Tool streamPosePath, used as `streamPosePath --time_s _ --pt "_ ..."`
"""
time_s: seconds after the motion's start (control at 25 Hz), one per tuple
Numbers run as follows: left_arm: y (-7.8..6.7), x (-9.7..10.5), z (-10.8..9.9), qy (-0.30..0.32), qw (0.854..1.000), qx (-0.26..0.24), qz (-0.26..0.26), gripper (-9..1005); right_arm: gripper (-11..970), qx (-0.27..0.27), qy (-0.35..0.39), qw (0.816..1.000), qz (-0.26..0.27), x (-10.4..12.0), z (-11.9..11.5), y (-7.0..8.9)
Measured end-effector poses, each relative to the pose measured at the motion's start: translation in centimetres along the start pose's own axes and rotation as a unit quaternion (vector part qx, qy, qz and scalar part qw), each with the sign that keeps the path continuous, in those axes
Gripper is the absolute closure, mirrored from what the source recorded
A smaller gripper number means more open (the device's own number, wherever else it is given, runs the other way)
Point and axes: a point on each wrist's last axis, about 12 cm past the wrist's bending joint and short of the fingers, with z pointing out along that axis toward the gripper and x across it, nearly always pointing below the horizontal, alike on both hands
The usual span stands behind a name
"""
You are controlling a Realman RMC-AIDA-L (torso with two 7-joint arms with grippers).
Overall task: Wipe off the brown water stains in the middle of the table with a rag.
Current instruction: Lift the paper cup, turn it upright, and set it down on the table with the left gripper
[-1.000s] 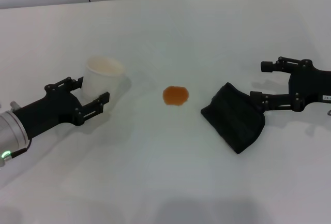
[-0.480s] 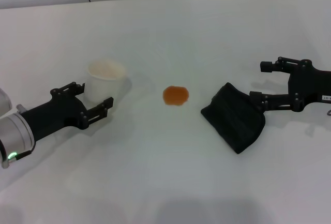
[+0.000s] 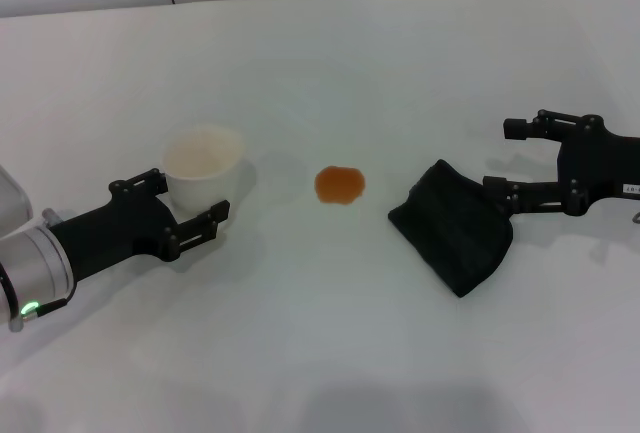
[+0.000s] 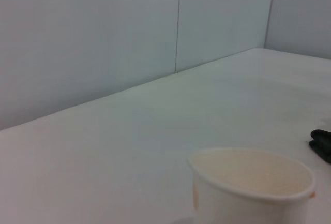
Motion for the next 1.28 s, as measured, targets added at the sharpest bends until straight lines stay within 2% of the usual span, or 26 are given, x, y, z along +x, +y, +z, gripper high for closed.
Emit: streamPosePath --time_s 1.28 --pt "0.87 -0.20 -0.36 0.006 1.000 -0.015 -0.025 301 113 0.000 0.000 1.000 -0.002 -0.12 0.01 -0.11"
